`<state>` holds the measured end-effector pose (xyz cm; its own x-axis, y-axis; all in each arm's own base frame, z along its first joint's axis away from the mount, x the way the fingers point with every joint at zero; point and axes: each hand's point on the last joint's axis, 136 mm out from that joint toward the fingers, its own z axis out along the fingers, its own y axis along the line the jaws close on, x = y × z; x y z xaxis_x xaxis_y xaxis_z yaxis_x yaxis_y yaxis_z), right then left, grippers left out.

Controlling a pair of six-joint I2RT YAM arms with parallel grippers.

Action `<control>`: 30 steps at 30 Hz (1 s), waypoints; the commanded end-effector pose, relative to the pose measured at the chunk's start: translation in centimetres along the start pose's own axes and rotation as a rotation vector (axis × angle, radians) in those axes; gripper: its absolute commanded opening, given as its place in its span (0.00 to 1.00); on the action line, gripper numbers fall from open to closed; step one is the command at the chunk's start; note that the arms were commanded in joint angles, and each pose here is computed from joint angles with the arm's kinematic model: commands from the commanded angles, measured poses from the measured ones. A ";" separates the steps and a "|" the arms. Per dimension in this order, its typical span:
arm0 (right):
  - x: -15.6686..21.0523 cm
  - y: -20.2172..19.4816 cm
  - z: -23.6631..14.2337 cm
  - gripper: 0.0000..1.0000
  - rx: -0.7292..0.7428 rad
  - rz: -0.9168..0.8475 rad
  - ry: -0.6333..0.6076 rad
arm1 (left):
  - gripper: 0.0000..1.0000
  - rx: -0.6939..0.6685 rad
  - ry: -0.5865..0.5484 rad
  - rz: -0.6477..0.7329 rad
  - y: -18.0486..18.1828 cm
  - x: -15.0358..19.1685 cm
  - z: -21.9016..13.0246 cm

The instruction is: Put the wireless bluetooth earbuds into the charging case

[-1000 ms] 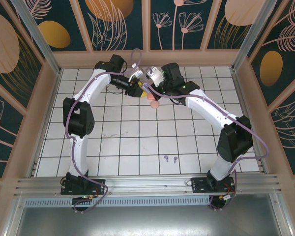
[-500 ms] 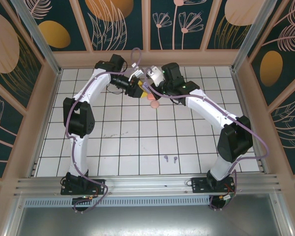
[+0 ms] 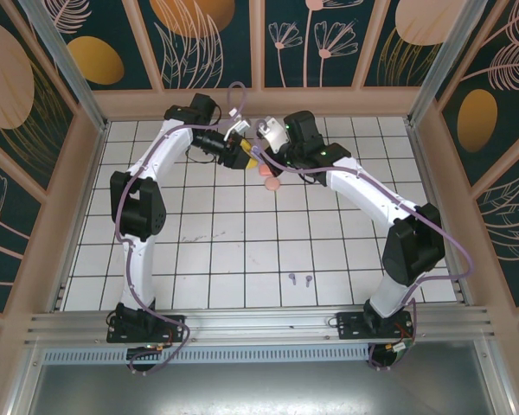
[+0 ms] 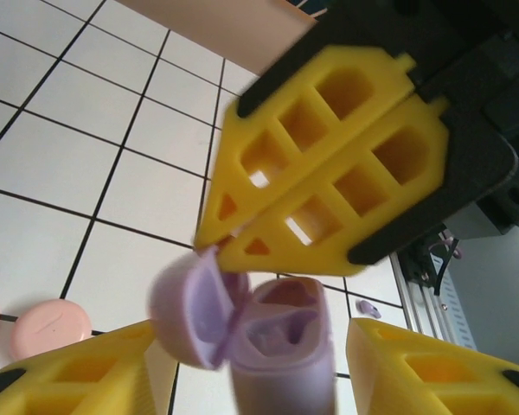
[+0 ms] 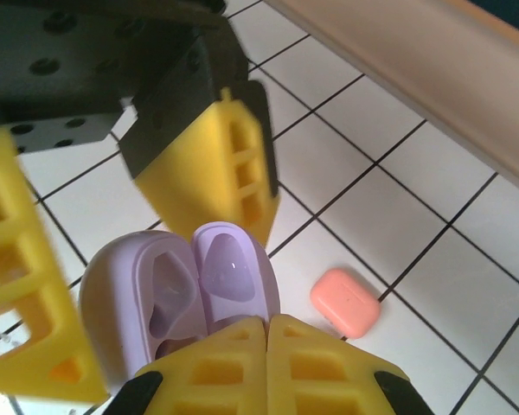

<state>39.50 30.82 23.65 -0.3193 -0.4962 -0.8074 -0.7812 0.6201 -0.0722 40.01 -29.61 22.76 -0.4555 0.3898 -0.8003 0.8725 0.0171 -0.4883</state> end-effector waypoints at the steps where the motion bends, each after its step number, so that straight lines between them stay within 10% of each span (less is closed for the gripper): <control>1: 0.6 1.8 -0.3 0.00 -0.059 -0.024 0.023 | 0.52 0.013 -0.041 0.056 -0.1 -1.5 -0.4; 30: -0.2 -0.9 0.0 0.00 0.012 0.014 -0.008 | 0.56 0.055 -0.040 0.027 -0.4 -0.1 0.0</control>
<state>39.68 30.29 23.22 -0.3349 -0.4980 -0.7999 -0.7754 0.6280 -0.0664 40.24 -29.66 23.11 -0.4261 0.3770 -0.8224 0.8877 -0.0011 -0.4604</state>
